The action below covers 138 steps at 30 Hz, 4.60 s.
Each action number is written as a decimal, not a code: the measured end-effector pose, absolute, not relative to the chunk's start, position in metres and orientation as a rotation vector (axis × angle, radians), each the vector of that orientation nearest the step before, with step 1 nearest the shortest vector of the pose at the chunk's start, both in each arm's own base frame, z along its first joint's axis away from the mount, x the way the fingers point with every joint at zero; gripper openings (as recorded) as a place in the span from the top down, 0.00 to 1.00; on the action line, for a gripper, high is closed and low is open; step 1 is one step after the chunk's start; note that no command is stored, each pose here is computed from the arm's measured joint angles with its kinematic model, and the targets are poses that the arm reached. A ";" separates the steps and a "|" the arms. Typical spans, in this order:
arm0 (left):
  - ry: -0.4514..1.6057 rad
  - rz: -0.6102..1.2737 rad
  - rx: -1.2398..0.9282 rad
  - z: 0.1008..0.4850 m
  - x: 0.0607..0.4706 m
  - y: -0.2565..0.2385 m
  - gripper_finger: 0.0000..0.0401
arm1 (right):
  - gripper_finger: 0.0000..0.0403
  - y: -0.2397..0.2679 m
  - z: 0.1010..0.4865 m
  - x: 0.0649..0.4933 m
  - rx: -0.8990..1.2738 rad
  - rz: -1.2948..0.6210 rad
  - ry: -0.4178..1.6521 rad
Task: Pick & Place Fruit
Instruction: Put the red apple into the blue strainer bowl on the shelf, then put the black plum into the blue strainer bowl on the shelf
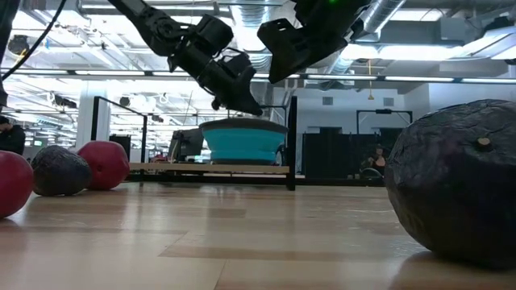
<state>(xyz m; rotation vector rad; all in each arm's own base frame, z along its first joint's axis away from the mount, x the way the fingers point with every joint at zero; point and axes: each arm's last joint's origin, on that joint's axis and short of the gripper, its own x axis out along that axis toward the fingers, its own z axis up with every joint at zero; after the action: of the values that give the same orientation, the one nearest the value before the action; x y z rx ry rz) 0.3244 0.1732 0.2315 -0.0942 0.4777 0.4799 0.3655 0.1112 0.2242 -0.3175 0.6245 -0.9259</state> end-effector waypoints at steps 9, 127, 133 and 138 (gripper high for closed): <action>0.486 0.418 -0.022 0.259 0.310 0.159 0.99 | 0.17 0.115 0.222 0.365 -0.284 -0.867 0.677; 0.158 0.167 -0.217 0.206 0.190 -0.004 1.00 | 0.37 -0.198 0.262 0.449 0.317 -0.613 1.033; 0.158 0.167 -0.220 0.206 0.190 -0.004 1.00 | 0.37 -0.199 0.263 0.451 0.320 -0.619 1.012; 0.157 0.167 -0.220 0.207 0.190 -0.004 1.00 | 0.37 -0.199 0.263 0.451 0.320 -0.618 1.008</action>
<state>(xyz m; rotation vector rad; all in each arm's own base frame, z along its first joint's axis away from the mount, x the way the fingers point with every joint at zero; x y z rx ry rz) 0.1901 -0.0045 0.2065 -0.2200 0.1571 0.1671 0.4509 -0.1989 0.2630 0.3197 1.0085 -0.6184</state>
